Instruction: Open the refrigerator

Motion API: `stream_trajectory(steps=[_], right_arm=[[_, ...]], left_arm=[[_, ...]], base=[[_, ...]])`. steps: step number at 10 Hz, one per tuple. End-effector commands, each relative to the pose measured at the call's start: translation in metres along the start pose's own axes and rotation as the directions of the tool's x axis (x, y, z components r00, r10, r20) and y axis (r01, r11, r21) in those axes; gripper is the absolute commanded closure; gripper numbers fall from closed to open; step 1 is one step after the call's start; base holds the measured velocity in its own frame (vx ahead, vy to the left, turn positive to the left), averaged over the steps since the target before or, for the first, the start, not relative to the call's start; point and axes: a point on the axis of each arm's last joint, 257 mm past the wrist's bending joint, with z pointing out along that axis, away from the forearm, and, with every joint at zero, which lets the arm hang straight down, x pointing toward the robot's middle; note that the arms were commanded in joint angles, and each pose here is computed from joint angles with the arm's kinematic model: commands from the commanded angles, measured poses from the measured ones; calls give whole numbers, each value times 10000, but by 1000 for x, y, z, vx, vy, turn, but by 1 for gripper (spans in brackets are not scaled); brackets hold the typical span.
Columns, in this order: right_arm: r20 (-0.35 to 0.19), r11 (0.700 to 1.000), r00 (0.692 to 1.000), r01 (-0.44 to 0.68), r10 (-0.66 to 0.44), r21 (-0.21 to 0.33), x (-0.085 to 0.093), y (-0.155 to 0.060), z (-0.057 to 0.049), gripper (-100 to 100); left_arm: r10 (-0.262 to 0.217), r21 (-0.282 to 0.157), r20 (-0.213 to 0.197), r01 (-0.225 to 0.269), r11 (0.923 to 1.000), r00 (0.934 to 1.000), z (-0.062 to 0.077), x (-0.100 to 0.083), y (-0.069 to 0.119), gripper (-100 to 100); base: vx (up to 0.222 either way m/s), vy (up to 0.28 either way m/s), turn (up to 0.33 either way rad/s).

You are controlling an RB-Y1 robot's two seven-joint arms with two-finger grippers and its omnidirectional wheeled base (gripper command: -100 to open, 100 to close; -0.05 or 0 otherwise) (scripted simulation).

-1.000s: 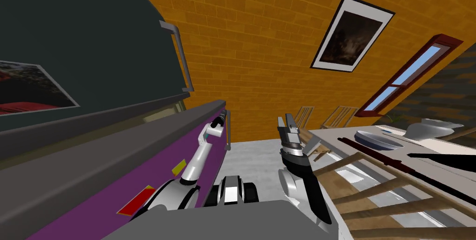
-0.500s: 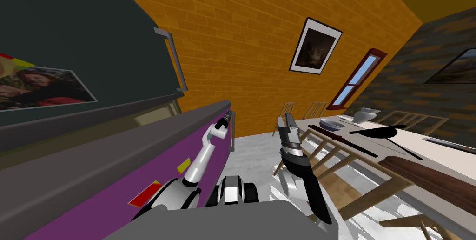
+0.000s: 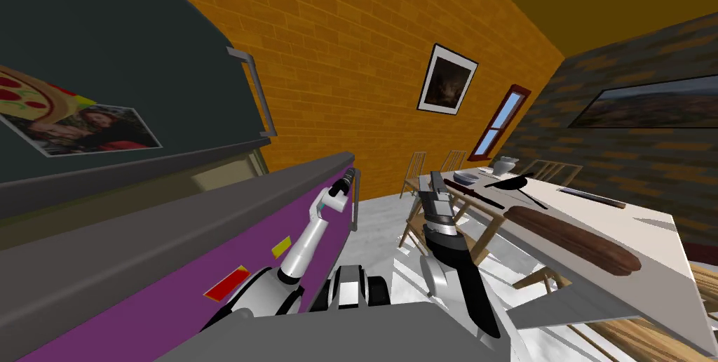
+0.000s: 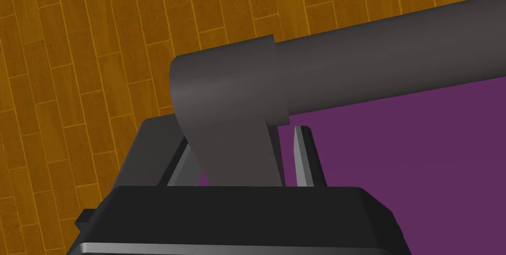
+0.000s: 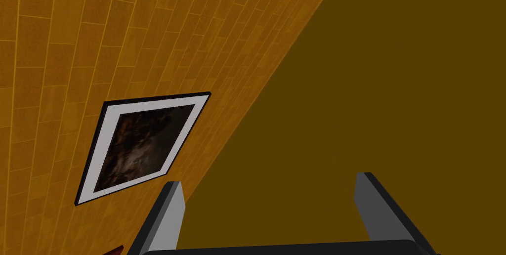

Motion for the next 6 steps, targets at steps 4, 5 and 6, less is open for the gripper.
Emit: stream_trajectory(steps=[4,5,6], right_arm=[[0,10000,10000,-2,2,-1,0,0,0,0],[1,10000,10000,-2,2,-1,0,0,0,0],[0,10000,10000,-1,1,-1,0,0,0,0]], left_arm=[[52,123,-1183,-38,9999,9930,-8,62,-6,100],[62,149,-1407,-41,9999,9900,-10,74,-7,100],[61,285,-1330,-24,9996,9911,-10,70,-24,-100]], base=[[-265,-56,-180],[-267,-74,-170],[-114,-42,-42]])
